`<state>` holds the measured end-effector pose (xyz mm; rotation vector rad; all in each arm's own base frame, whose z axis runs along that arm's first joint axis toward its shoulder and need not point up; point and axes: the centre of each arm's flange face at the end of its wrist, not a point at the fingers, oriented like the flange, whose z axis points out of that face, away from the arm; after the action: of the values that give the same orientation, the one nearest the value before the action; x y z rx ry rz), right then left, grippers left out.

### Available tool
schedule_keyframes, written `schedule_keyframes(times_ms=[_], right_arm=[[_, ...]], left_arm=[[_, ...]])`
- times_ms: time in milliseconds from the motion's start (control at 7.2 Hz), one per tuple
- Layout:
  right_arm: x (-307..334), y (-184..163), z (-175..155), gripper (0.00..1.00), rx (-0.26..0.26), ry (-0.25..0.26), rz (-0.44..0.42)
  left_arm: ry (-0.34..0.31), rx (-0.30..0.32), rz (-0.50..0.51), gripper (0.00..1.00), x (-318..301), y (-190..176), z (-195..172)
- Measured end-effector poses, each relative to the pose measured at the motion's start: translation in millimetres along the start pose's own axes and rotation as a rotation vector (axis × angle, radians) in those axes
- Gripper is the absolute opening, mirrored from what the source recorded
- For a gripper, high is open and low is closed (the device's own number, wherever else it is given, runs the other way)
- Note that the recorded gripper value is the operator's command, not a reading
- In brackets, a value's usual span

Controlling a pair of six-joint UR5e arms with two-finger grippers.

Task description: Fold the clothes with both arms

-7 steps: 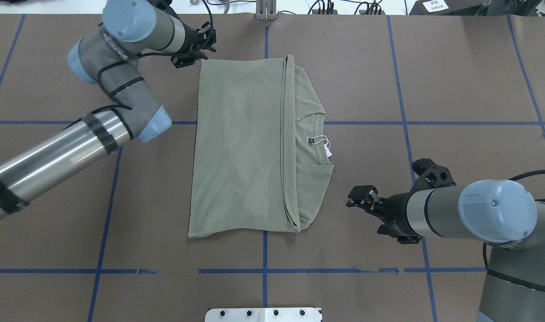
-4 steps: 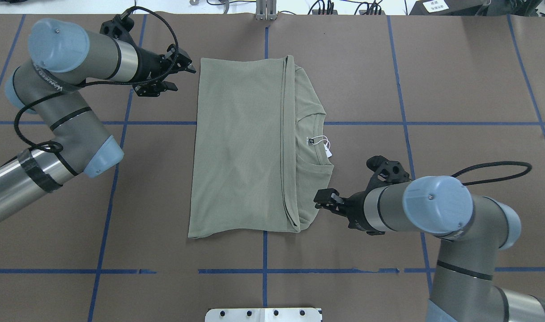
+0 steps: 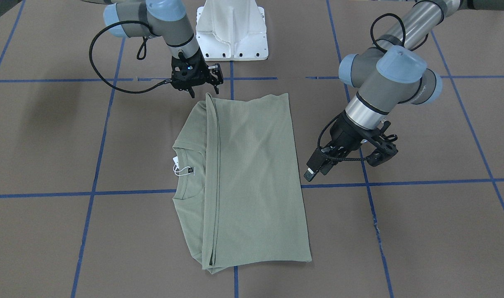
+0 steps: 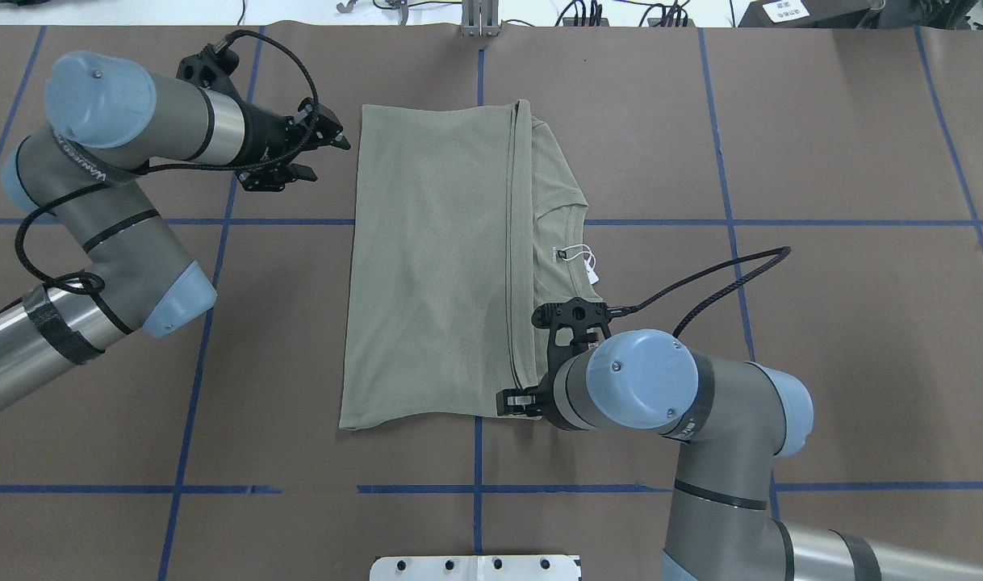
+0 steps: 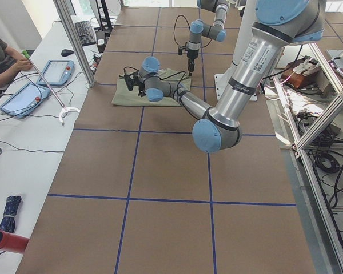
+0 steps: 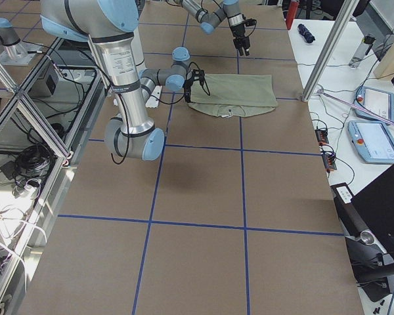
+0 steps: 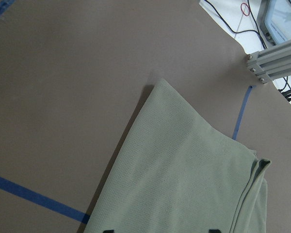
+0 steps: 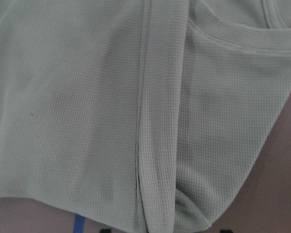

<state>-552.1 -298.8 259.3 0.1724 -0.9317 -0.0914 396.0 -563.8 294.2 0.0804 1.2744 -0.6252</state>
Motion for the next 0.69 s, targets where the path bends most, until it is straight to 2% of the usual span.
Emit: schedule_keyframes(times_ms=[139, 278, 694], right_arm=[[-2.1, 1.0, 5.1, 0.07, 0.006, 0.014, -0.102], [-3.5, 1.8, 7.2, 0.0, 0.008, 0.018, -0.146], [-3.1, -3.4, 7.8, 0.0, 0.011, 0.022, -0.203]], left_arm=[[-0.002, -0.002, 0.001, 0.71, -0.8, 1.9, 1.4], [-0.003, -0.003, 0.001, 0.71, -1.3, 2.9, 2.3], [-0.008, -0.003, -0.001, 0.71, -4.1, 2.8, 4.2]])
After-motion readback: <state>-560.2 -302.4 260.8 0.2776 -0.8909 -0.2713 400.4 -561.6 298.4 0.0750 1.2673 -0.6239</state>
